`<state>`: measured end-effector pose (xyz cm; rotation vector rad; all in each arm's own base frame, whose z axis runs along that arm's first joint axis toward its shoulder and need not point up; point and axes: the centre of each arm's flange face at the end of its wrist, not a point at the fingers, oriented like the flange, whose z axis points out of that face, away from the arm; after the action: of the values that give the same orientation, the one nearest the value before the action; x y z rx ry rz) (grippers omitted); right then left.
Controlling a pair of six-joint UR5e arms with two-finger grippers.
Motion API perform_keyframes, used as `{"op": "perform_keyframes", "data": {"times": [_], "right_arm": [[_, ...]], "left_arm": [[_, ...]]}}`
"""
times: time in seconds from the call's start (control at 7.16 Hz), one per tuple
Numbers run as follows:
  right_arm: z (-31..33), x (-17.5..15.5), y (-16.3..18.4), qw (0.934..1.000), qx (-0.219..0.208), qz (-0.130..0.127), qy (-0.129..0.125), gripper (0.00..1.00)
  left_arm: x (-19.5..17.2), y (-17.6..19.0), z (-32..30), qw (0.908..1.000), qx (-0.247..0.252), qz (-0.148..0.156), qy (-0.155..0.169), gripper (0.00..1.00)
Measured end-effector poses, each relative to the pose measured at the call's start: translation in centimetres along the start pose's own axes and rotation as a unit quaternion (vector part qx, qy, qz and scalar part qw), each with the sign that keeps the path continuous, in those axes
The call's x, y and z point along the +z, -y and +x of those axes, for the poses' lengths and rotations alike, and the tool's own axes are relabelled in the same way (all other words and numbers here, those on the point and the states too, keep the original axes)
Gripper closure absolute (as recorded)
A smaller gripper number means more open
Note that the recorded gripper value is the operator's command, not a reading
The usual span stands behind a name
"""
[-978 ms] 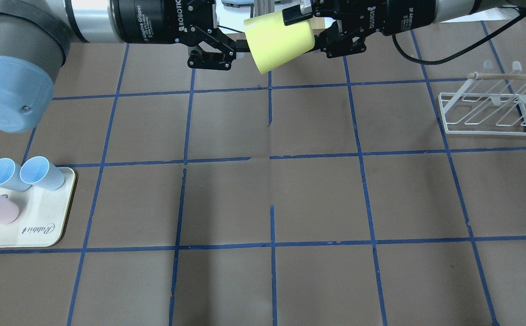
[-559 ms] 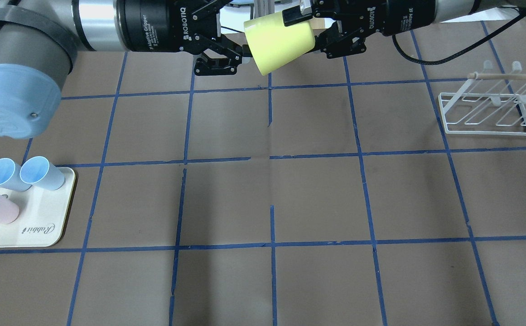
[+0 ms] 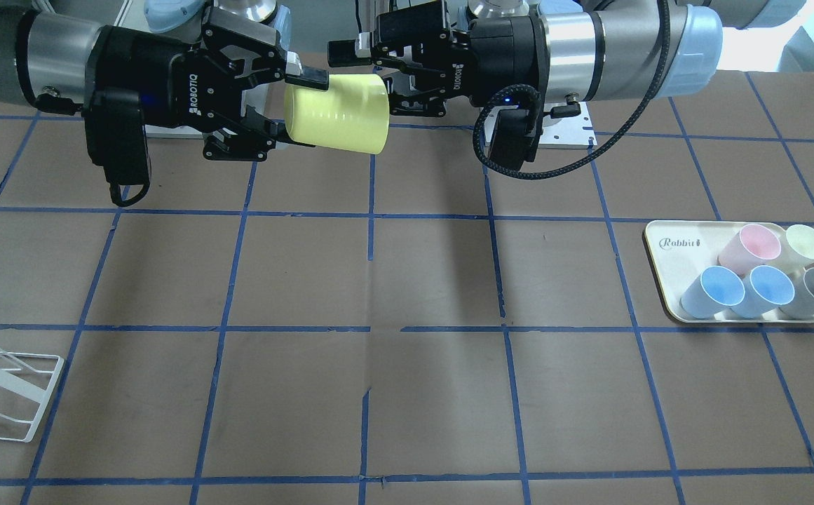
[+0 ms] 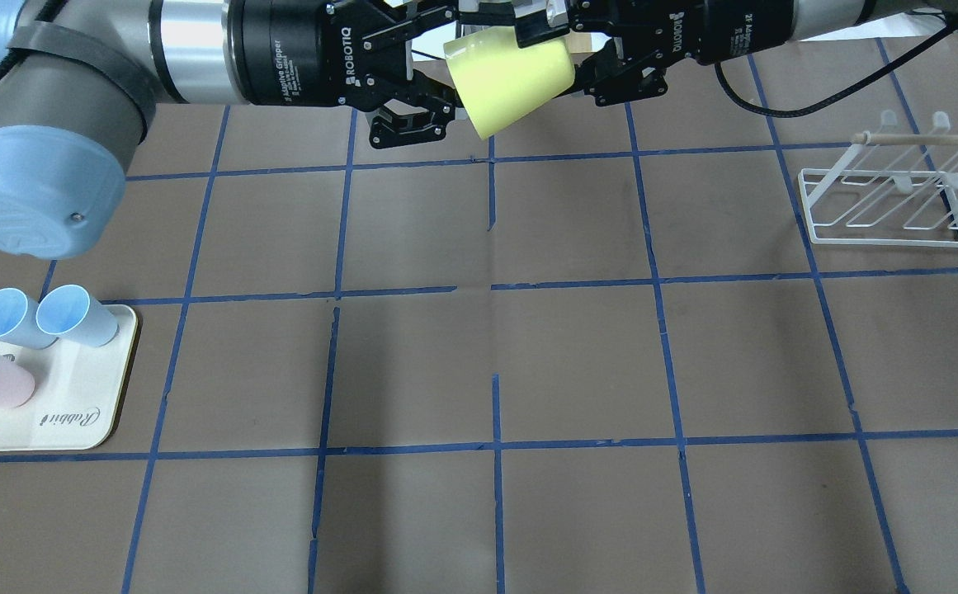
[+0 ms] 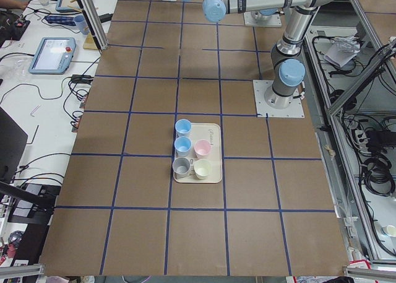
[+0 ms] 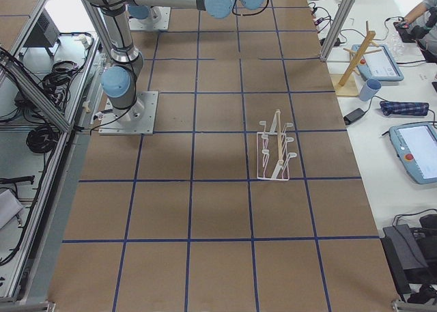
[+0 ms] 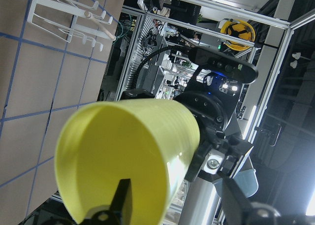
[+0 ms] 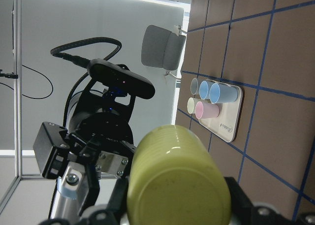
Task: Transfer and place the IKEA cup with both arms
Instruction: 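Close the left gripper on the yellow cup's rim beside the right gripper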
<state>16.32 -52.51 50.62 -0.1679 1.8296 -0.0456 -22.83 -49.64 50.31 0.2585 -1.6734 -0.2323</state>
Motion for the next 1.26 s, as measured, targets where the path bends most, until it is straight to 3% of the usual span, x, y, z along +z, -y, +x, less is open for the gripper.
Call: {"op": "perform_keyframes", "data": {"times": [0.56,0.7,0.84,0.98,1.12,1.26], "right_arm": [[0.28,-0.25,0.34,1.0,-0.001,-0.001,-0.005,0.27],[0.21,-0.28,0.32,1.0,-0.001,-0.001,-0.005,0.27],[0.15,-0.33,0.3,1.0,-0.001,0.0,-0.005,0.27],[0.12,-0.35,0.29,1.0,-0.001,0.0,-0.005,0.19],[0.11,-0.34,0.28,1.0,0.0,0.0,-0.005,0.0],[0.06,-0.34,0.27,1.0,0.0,-0.001,-0.006,0.0]], "left_arm": [[0.07,-0.03,-0.02,1.0,-0.008,-0.001,0.001,0.45],[0.06,-0.03,-0.02,1.0,-0.009,0.0,0.001,0.6],[0.02,-0.04,0.0,1.0,-0.009,0.0,0.001,0.84],[0.0,-0.06,0.02,1.0,-0.009,0.0,0.002,0.87],[-0.02,-0.08,0.08,1.0,-0.008,0.001,0.002,0.9],[-0.03,-0.13,0.16,1.0,-0.006,0.001,0.001,0.9]]}}
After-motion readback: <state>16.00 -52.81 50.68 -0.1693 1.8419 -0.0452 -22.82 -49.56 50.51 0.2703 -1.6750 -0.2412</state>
